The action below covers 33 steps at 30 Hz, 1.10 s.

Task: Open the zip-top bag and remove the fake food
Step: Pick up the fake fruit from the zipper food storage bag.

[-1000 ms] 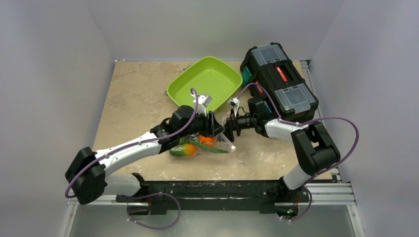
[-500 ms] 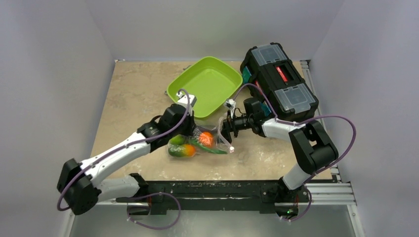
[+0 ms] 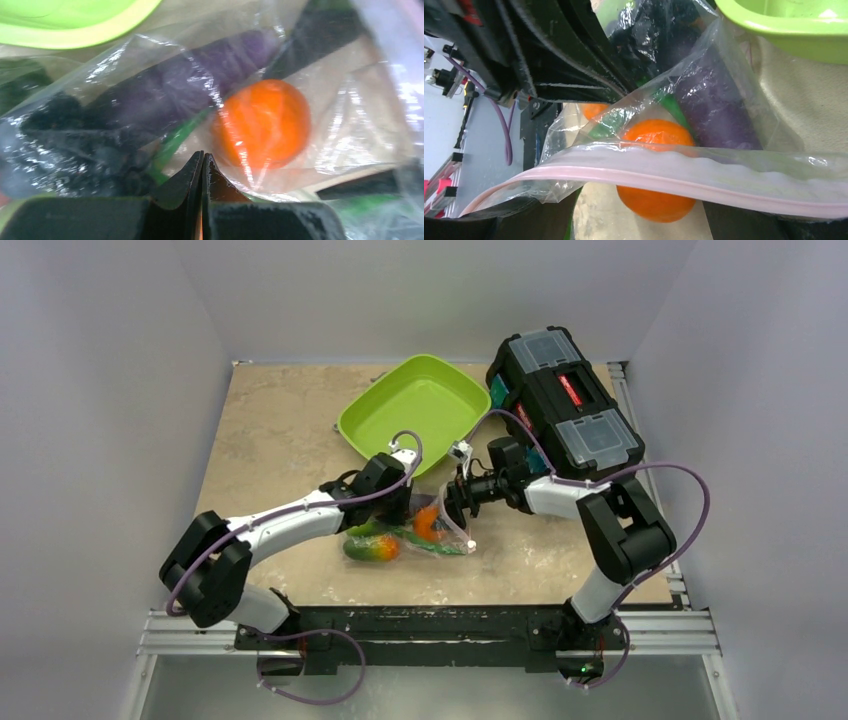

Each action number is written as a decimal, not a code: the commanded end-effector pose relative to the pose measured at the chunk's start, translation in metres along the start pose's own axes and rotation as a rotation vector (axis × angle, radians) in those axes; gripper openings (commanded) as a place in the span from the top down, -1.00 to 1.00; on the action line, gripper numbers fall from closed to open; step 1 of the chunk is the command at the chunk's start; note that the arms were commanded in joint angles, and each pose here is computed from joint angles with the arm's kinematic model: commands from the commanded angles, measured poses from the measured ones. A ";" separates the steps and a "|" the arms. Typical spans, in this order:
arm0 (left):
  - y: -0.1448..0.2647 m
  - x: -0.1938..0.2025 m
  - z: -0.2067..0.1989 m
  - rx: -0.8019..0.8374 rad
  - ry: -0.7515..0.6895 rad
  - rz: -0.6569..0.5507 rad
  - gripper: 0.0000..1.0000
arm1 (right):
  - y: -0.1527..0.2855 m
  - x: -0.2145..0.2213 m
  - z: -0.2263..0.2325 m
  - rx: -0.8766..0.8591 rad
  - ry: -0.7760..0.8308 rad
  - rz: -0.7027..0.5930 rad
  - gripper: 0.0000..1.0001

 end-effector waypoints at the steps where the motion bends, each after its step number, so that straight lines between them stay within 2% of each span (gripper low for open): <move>1: 0.000 -0.010 -0.022 0.165 0.027 -0.050 1.00 | -0.008 -0.008 0.003 -0.006 0.032 0.011 -0.87; 13: -0.016 -0.003 -0.030 0.221 0.083 -0.027 1.00 | -0.017 -0.003 -0.006 0.081 0.031 0.049 -0.89; 17: -0.022 -0.002 -0.033 0.242 0.103 -0.021 1.00 | -0.020 0.000 -0.013 0.125 0.026 0.071 -0.83; 19: -0.020 -0.004 -0.032 0.233 0.105 -0.031 1.00 | -0.019 -0.001 -0.014 0.145 0.022 0.072 -0.65; 24: -0.001 -0.009 -0.022 0.152 0.111 -0.085 1.00 | -0.014 -0.013 -0.010 0.161 0.105 0.068 0.14; 26: 0.010 -0.010 -0.017 0.128 0.116 -0.113 1.00 | -0.007 -0.019 -0.004 0.168 0.150 0.068 0.35; 29: 0.025 -0.011 -0.011 0.102 0.118 -0.153 1.00 | 0.004 -0.029 0.011 0.164 0.228 0.055 0.57; 33: 0.046 -0.011 -0.008 0.091 0.111 -0.204 1.00 | 0.020 -0.036 0.022 0.197 0.307 0.047 0.68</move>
Point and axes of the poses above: each gripper's point midway between its finger pads, its own y axis back along the fingers, its own z axis along the line the jaws close on, x = y × z, the point moved 7 cm from there along y, back along the fingers, and after that the axes turned 7 degrees about -y, right-handed, at the moved point
